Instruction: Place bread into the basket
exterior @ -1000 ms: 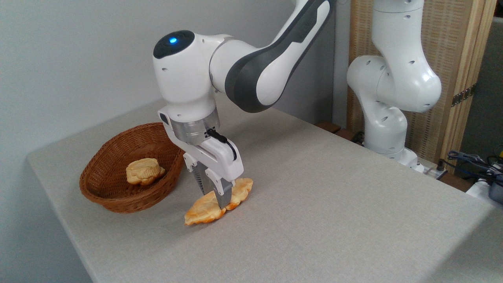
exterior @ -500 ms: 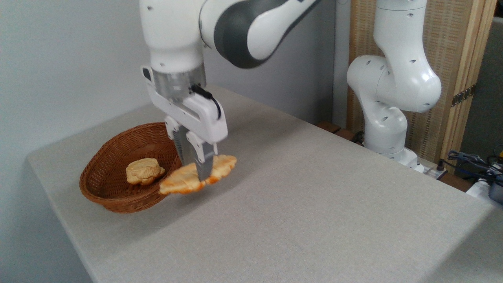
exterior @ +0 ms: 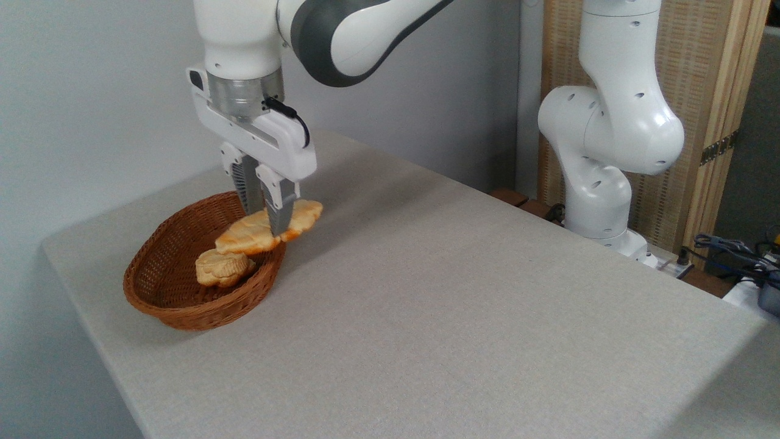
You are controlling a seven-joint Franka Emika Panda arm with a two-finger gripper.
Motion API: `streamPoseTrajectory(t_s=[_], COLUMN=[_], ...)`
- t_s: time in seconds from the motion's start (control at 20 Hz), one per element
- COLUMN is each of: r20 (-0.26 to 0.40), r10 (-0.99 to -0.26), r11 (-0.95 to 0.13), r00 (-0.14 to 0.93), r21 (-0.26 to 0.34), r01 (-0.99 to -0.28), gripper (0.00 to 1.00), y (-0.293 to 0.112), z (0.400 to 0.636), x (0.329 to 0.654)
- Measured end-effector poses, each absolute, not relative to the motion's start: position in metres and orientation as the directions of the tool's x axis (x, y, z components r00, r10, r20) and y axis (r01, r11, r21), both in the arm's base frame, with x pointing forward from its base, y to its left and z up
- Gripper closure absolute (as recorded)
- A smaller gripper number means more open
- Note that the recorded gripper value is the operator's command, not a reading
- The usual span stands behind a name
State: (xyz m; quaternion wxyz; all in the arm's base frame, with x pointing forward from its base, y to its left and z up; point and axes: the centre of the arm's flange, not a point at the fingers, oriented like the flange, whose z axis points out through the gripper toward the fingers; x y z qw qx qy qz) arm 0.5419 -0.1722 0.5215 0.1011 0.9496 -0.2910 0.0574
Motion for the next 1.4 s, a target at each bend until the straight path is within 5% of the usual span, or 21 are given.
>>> streamPoseTrajectory(t_s=[0.2,0.25,0.3,0.35,0.5,1.05,1.4], r20=[0.203,0.201,0.194,0.186,0.156,0.157,0.222], r10=[-0.364,-0.316,-0.267,-0.225,-0.144,-0.126,-0.048], r11=[-0.889,-0.905,-0.918,-0.928,-0.942,-0.943,-0.958], r00=[0.909,0.927,0.944,0.957,0.977,0.980,0.974], r21=[0.216,0.232,0.247,0.259,0.280,0.288,0.264], r01=[-0.404,-0.358,-0.310,-0.268,-0.183,-0.167,-0.108], gripper=[0.36,0.25,0.02,0.00,0.00,0.00,0.00], y=[-0.215,-0.224,-0.230,-0.233,-0.238,-0.243,-0.181], z=[0.505,0.498,0.491,0.485,0.474,0.478,0.534], x=[0.550,0.552,0.555,0.557,0.561,0.562,0.585])
